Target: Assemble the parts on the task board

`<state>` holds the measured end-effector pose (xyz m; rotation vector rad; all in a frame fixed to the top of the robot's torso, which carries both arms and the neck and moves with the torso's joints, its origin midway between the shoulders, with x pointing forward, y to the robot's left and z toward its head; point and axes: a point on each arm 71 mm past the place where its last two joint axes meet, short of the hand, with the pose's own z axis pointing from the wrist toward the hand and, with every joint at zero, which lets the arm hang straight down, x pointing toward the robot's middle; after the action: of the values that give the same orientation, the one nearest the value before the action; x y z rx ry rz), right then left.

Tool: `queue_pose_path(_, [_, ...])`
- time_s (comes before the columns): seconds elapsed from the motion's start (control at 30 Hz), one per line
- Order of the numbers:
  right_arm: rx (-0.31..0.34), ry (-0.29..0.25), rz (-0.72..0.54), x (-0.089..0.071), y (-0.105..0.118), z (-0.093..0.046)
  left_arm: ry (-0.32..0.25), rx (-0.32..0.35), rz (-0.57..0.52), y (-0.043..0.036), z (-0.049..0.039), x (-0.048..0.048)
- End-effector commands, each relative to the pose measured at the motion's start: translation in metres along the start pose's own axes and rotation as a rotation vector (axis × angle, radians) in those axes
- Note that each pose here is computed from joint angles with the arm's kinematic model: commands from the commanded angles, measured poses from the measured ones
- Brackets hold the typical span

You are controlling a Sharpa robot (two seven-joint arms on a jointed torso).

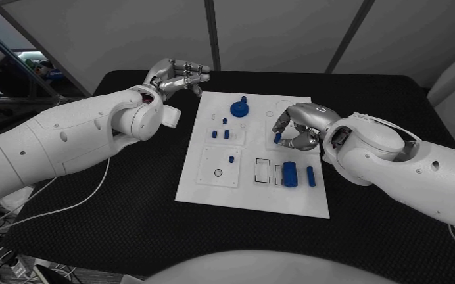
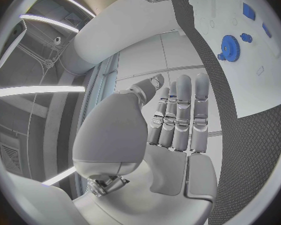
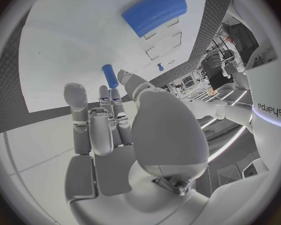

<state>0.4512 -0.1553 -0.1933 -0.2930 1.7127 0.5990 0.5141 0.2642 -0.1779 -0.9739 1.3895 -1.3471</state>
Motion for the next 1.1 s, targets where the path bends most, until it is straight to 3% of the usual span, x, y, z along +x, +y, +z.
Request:
queue_pose_path(0.03, [0.006, 0.025, -0.013, 0.001, 0.0, 0.002, 0.01, 0.004, -0.006, -0.0013, 0.0003, 0.0007])
queue_pose_path(0.7, [0.019, 0.039, -0.018, 0.005, 0.0, 0.011, 0.008, 0.004, -0.005, -0.0014, 0.0001, 0.0005])
queue_pose_path(1.1, [-0.011, -0.063, -0.005, -0.004, 0.01, 0.004, 0.007, 0.003, -0.005, -0.0012, 0.0001, -0.0002])
